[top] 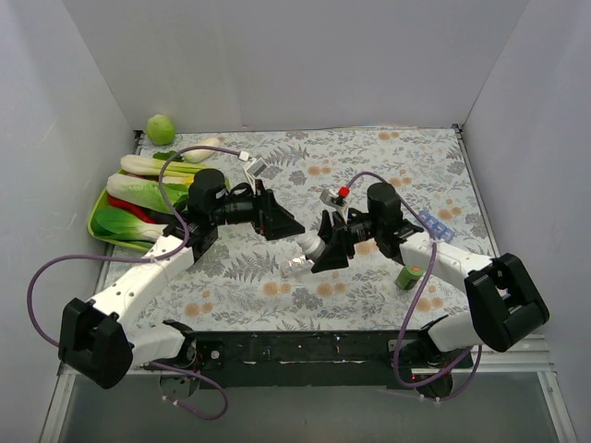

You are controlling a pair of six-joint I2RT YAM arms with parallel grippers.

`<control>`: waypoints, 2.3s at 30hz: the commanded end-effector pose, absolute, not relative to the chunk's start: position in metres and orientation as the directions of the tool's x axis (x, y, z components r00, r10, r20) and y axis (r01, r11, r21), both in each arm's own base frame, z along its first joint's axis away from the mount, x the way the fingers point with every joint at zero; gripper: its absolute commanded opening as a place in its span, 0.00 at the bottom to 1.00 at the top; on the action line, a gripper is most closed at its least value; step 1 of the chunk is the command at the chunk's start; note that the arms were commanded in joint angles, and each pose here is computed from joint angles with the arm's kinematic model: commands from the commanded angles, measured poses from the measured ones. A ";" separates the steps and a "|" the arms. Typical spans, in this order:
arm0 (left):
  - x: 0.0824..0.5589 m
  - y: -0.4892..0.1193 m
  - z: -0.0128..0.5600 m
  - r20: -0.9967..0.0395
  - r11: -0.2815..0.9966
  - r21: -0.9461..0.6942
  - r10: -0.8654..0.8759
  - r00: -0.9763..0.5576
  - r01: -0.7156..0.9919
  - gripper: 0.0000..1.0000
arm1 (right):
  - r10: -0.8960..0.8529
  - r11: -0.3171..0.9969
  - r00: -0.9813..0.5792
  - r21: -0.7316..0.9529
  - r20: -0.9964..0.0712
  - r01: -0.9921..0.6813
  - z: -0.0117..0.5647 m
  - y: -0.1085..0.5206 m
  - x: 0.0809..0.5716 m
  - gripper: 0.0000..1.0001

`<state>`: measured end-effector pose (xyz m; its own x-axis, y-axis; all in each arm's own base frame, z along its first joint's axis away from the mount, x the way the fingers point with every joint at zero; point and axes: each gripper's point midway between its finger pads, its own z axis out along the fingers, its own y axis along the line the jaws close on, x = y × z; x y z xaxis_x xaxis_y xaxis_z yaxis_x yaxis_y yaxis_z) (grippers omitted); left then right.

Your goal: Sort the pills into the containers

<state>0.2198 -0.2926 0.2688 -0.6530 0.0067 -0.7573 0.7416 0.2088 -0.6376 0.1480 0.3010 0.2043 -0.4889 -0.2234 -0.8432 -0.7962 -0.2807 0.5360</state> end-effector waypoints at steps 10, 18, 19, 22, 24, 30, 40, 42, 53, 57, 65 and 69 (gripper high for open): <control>0.231 -0.270 0.288 -0.624 0.387 -0.745 -0.119 -0.772 0.543 0.98 | -0.300 -0.091 -0.081 0.113 -0.950 -0.989 0.205 0.298 0.195 0.01; 0.243 -0.283 0.278 -0.550 0.471 -0.766 -0.127 -0.826 0.438 0.94 | -0.378 -0.021 0.030 -0.024 -0.925 -1.000 0.199 0.297 0.210 0.01; 0.244 -0.286 0.272 -0.534 0.484 -0.768 -0.124 -0.837 0.418 0.91 | -0.381 -0.019 0.031 -0.025 -0.924 -0.999 0.198 0.298 0.210 0.01; 0.245 -0.297 0.269 -0.526 0.511 -0.759 -0.116 -0.842 0.404 0.87 | -0.386 -0.021 0.030 -0.023 -0.922 -1.000 0.197 0.299 0.211 0.01; 0.243 -0.304 0.256 -0.504 0.545 -0.747 -0.092 -0.859 0.380 0.85 | -0.391 -0.021 0.025 -0.018 -0.920 -1.000 0.195 0.300 0.211 0.01; 0.243 -0.305 0.246 -0.499 0.597 -0.712 -0.061 -0.864 0.369 0.72 | -0.395 -0.015 0.021 -0.016 -0.918 -1.000 0.194 0.299 0.211 0.01; 0.231 -0.307 0.248 -0.479 0.560 -0.733 -0.020 -0.878 0.387 0.61 | -0.395 -0.012 0.008 -0.003 -0.918 -1.000 0.194 0.300 0.212 0.01; 0.227 -0.309 0.250 -0.471 0.542 -0.743 -0.007 -0.882 0.393 0.58 | -0.395 -0.013 0.007 -0.003 -0.919 -1.000 0.194 0.300 0.211 0.01; 0.213 -0.315 0.248 -0.393 0.466 -0.815 -0.008 -0.920 0.344 0.20 | -0.390 -0.014 0.013 -0.008 -0.921 -1.000 0.195 0.301 0.212 0.01; 0.204 -0.315 0.260 -0.449 0.382 -0.824 0.009 -0.894 0.418 0.12 | -0.360 -0.036 0.011 0.002 -0.933 -0.999 0.202 0.303 0.206 0.01; 0.188 -0.318 0.283 -0.599 0.212 -0.769 0.089 -0.796 0.603 0.08 | -0.303 -0.167 -0.176 0.234 -0.937 -0.958 0.207 0.313 0.179 0.01; 0.198 -0.318 0.279 -0.493 0.262 -0.834 0.040 -0.869 0.486 0.05 | -0.322 -0.098 -0.137 0.177 -0.937 -0.979 0.204 0.311 0.192 0.01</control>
<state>0.2138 -0.3077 0.2366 -0.8803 0.0318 -0.4733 0.4418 0.4185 -0.7935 0.1821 0.2975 0.1795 -0.2093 -0.3791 -0.9014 -0.9638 -0.0756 0.2556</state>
